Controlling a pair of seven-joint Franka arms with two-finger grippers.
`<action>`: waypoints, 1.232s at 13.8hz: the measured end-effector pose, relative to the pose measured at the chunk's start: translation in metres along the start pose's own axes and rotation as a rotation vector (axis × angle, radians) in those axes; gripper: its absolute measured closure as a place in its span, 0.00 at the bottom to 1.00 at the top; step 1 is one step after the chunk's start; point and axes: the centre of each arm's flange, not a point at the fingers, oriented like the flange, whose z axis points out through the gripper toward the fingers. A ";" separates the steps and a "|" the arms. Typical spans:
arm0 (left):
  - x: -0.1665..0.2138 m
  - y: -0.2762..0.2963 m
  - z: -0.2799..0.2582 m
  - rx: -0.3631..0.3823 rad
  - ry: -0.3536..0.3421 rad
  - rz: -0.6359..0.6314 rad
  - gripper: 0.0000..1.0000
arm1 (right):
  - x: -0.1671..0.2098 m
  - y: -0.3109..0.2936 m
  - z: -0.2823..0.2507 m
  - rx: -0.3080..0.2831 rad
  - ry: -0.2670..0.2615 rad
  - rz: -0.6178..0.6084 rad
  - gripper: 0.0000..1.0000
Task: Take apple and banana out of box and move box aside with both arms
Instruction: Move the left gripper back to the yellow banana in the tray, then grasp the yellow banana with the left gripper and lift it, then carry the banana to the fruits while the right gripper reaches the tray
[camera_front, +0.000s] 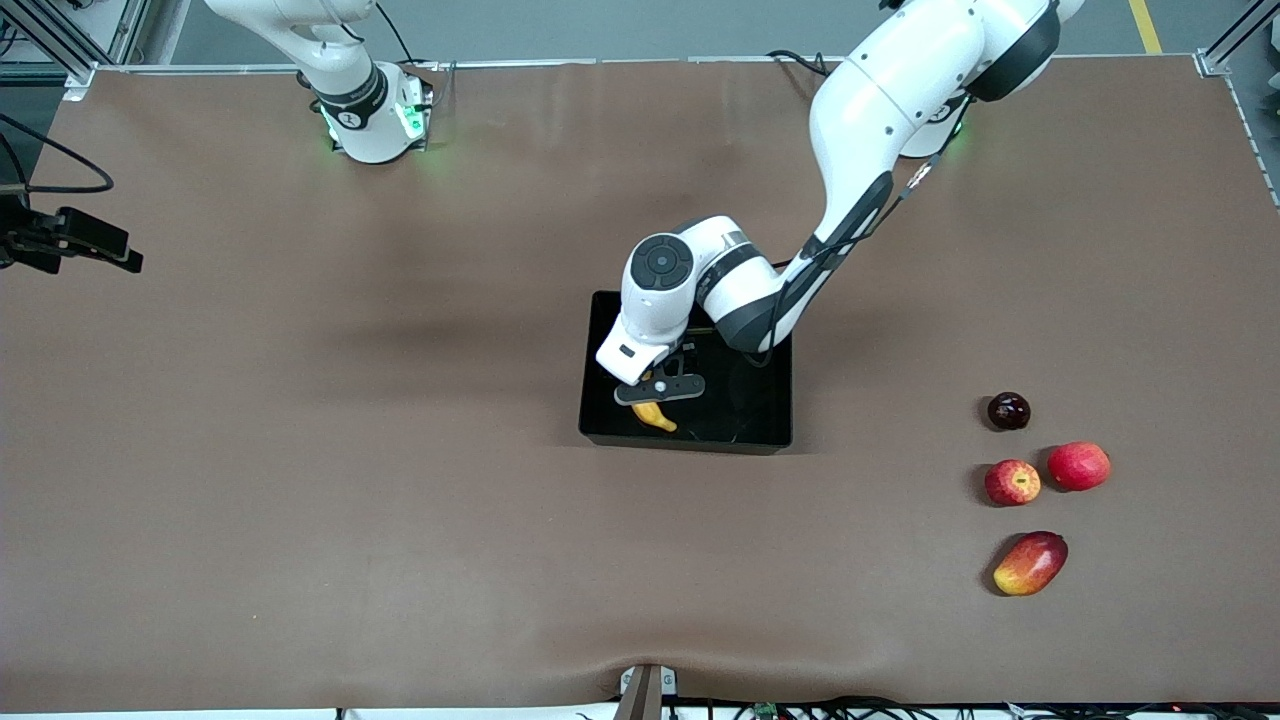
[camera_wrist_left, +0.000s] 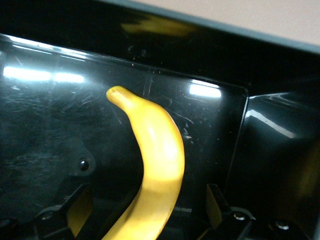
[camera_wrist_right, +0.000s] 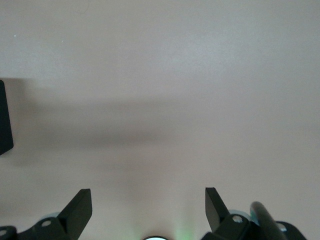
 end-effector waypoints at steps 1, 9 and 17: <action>0.000 0.000 0.006 -0.006 -0.001 -0.001 0.07 | 0.002 0.000 0.003 0.000 -0.007 0.000 0.00; 0.006 0.004 0.010 -0.028 0.017 -0.001 0.62 | 0.020 -0.002 0.031 0.004 -0.054 -0.005 0.00; 0.044 -0.005 -0.136 -0.016 0.135 -0.011 0.63 | 0.046 -0.049 0.071 0.118 -0.101 -0.042 0.00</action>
